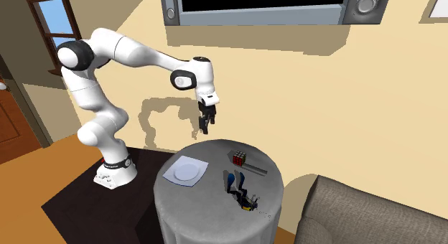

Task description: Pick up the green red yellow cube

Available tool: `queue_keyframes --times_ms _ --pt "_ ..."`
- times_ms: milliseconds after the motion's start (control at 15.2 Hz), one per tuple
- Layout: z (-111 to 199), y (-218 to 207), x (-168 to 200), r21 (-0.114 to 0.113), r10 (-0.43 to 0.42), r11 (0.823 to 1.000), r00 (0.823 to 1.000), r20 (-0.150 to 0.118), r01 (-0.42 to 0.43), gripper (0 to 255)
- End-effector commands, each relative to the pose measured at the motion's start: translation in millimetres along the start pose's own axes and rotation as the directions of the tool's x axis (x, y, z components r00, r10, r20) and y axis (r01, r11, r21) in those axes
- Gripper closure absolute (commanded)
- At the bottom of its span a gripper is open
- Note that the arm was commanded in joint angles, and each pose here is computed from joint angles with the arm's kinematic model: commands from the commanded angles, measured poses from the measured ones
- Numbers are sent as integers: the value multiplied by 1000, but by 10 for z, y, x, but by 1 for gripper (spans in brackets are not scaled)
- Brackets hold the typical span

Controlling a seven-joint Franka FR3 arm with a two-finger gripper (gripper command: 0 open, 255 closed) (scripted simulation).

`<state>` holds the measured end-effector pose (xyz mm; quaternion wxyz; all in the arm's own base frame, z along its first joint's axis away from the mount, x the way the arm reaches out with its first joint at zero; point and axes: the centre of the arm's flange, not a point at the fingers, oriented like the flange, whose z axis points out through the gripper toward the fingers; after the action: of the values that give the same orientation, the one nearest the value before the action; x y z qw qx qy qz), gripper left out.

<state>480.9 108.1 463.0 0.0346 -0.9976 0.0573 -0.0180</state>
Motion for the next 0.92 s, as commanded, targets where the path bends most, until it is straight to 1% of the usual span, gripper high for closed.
queue_keyframes --times_ms 0,858 --pt "204 -110 144 -6 -2 1000 1000 4 2 0" --pt "1534 -800 1084 -51 -15 999 999 35 17 0"
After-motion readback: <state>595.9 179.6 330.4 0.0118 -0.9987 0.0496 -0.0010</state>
